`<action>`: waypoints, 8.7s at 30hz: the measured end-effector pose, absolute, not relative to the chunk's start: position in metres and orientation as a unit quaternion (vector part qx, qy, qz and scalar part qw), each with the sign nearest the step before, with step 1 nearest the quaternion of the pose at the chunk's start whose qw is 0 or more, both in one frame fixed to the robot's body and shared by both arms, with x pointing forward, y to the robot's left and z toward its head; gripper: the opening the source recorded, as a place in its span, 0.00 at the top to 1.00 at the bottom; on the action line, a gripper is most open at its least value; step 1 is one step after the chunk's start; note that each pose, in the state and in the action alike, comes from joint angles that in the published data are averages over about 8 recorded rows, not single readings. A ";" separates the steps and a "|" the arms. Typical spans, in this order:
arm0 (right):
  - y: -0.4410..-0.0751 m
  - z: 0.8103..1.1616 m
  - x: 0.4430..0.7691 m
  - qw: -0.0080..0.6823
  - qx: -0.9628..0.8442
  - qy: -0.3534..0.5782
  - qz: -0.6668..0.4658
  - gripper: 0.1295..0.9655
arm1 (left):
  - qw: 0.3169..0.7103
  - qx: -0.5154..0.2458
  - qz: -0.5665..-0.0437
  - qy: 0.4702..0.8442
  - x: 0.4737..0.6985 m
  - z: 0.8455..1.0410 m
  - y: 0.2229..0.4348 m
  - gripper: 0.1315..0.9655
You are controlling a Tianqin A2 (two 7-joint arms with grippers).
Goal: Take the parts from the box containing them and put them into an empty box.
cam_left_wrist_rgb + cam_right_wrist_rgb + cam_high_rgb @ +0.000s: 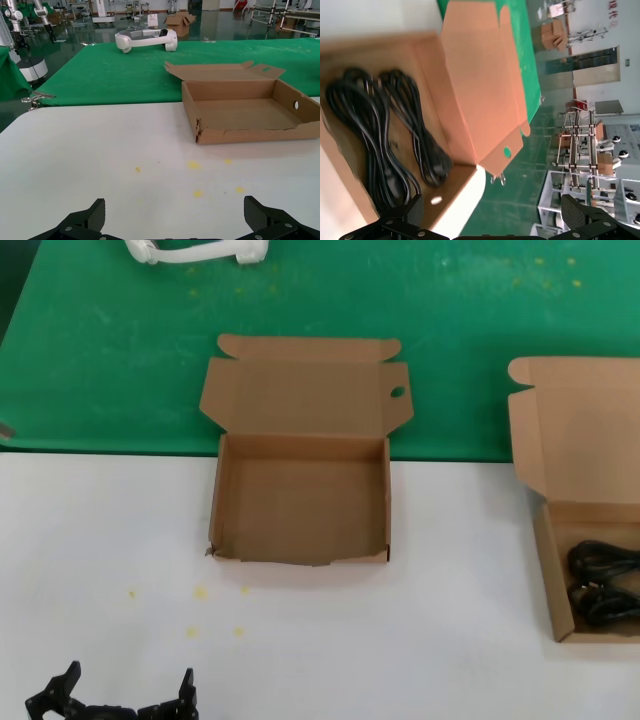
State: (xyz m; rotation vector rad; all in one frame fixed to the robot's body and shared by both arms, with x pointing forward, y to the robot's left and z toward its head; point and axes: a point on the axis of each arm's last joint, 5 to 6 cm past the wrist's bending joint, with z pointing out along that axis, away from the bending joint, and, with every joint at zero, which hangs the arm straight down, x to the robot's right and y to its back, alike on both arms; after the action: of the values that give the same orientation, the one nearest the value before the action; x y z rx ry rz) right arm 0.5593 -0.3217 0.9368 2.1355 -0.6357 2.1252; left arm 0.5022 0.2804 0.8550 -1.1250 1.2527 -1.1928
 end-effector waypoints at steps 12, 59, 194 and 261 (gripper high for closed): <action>-0.332 0.950 0.587 0.008 0.729 -0.184 0.659 0.00 | 0.513 -0.468 -0.496 0.521 0.502 0.855 0.280 0.00; -0.345 0.943 0.678 0.088 0.772 0.059 0.627 0.00 | 0.513 -0.468 -0.496 0.521 0.502 0.855 0.280 0.00; -0.299 1.049 0.637 0.041 0.741 0.078 0.666 0.91 | 0.513 -0.468 -0.496 0.521 0.502 0.855 0.280 0.00; -0.092 1.032 0.677 -0.095 0.684 0.188 0.699 0.62 | 0.513 -0.468 -0.496 0.521 0.502 0.855 0.280 0.00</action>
State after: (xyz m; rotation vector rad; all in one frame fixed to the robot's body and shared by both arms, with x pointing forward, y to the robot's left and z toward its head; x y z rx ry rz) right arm 0.6768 -0.0923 1.0317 2.2871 0.6292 2.3384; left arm 0.5022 0.2804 0.8550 -1.1251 1.2527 -1.1929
